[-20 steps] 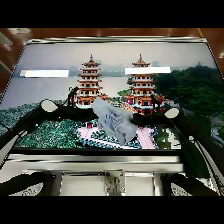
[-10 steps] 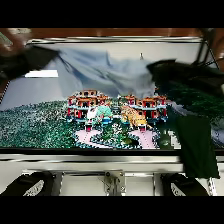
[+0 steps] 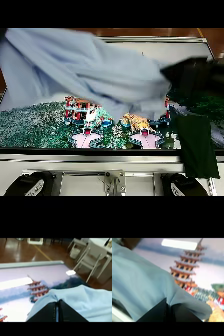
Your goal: Fold the shirts.
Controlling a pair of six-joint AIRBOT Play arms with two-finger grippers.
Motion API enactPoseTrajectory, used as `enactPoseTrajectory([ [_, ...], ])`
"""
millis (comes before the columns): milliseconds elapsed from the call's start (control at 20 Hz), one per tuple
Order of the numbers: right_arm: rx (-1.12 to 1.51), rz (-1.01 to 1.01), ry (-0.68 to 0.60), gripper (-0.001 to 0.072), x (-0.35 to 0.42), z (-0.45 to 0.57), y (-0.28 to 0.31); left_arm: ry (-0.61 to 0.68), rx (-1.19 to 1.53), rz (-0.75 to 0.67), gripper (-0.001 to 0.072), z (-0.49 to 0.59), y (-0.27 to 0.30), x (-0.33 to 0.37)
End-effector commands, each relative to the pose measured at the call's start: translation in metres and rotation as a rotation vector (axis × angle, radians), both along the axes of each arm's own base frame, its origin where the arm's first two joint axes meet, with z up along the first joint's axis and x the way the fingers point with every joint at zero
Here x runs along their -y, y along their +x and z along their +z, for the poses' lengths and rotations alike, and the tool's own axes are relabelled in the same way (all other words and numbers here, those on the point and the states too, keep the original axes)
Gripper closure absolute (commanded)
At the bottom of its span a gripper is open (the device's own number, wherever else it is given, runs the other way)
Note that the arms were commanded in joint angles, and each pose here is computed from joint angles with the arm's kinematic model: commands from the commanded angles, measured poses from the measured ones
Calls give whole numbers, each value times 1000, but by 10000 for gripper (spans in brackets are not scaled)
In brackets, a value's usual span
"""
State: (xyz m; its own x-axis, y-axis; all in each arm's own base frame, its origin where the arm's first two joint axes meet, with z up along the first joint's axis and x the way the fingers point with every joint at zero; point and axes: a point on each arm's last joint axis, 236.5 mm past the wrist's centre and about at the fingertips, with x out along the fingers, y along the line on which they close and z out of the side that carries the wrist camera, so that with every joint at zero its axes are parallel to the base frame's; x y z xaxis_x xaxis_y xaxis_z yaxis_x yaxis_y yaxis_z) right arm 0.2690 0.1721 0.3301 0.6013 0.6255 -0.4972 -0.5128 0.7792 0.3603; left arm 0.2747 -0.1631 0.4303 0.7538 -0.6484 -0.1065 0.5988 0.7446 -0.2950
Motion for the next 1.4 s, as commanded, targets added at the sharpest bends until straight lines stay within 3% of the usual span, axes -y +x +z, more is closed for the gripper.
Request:
enactPoseTrajectory([
  [0, -458, 61, -147, 654, 14, -81, -68, 155, -206, 73, 665, -59, -11, -23],
  [150, -676, 74, -194, 654, 18, -144, -83, 212, -290, 149, 665, -97, -18, -43],
  [250, -757, 51, -161, 654, 11, -192, -75, 232, -379, 218, 665, -134, -17, -59],
  [450, -816, -22, -91, 654, -1, -276, -39, 242, -541, 225, 664, -214, 2, -59],
  [600, -741, -67, -107, 654, -1, -322, 16, 207, -578, 277, 664, -268, 37, -62],
  [900, -539, -369, -32, 654, 18, -377, 140, 193, -812, 318, 664, -390, 86, -60],
  [1200, -452, -386, -42, 644, 23, -356, 175, 140, -997, 242, 663, -450, 88, -35],
  [1250, -466, -368, -58, 589, 25, -351, 174, 146, -987, 232, 664, -447, 88, -35],
  [1350, -517, -296, -100, 61, 30, -340, 164, 158, -965, 219, 663, -441, 87, -34],
])
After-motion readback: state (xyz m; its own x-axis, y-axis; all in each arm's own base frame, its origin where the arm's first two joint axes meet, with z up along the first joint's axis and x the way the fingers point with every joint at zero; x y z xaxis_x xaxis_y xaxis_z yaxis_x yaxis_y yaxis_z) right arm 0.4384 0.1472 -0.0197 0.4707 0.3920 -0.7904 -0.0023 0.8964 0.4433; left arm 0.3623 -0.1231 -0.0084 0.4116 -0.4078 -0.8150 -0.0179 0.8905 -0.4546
